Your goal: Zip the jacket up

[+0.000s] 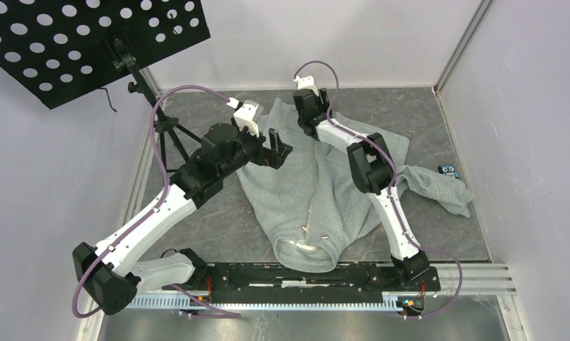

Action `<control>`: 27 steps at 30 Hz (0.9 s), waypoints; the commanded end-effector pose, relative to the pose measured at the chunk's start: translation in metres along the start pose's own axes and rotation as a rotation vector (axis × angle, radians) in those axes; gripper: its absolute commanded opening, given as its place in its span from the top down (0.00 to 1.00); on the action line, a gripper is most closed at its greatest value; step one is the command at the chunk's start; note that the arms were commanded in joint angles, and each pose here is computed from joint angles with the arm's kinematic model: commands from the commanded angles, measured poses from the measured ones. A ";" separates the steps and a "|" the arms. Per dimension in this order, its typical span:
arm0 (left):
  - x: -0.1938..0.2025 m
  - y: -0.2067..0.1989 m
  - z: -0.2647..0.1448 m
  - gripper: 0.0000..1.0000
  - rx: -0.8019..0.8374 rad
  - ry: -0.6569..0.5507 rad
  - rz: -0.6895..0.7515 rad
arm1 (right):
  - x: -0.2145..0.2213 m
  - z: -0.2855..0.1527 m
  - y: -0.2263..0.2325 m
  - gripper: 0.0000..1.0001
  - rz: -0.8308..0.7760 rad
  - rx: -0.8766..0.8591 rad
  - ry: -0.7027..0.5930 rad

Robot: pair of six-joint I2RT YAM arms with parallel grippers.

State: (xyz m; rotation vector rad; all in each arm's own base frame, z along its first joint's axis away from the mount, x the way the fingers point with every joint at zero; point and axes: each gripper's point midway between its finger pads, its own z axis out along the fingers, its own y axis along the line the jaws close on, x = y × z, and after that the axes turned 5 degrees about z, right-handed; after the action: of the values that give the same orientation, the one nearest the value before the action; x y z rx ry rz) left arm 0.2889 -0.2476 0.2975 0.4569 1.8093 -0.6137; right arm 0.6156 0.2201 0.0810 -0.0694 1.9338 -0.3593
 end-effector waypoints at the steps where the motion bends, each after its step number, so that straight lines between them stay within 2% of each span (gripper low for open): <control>1: -0.013 -0.004 0.001 0.00 0.018 -0.048 0.000 | -0.010 -0.002 -0.005 0.29 -0.029 0.086 -0.030; 4: -0.013 -0.002 0.001 0.00 0.011 -0.046 0.005 | -0.004 0.000 -0.007 0.34 -0.050 0.122 -0.024; 8: -0.011 0.000 0.001 0.00 -0.002 -0.041 0.008 | -0.001 0.002 -0.010 0.48 -0.068 0.150 -0.031; 9: -0.010 0.001 0.002 0.00 -0.004 -0.037 0.009 | -0.002 0.002 -0.009 0.53 -0.072 0.146 -0.036; 14: -0.003 0.002 0.008 0.00 -0.008 -0.011 -0.009 | -0.020 -0.004 -0.003 0.97 -0.038 0.073 -0.064; 15: -0.001 0.003 0.009 0.00 -0.011 -0.007 -0.014 | -0.027 -0.008 -0.003 1.00 -0.028 0.055 -0.075; 20: 0.002 0.006 0.012 0.00 -0.020 0.003 -0.031 | -0.073 -0.043 0.005 1.00 -0.010 -0.165 -0.143; 23: -0.002 0.011 0.013 0.00 -0.017 -0.004 -0.061 | -0.087 -0.076 0.006 1.00 0.005 -0.322 -0.161; 27: -0.008 0.012 0.013 0.00 0.030 -0.021 -0.103 | -0.091 -0.114 0.021 1.00 0.056 -0.580 -0.123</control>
State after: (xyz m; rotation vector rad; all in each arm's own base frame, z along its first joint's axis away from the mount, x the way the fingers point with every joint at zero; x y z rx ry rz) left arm 0.3039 -0.2424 0.2806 0.4191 1.8678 -0.6096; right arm 0.5716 0.2415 0.1182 -0.3207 1.9588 -0.1419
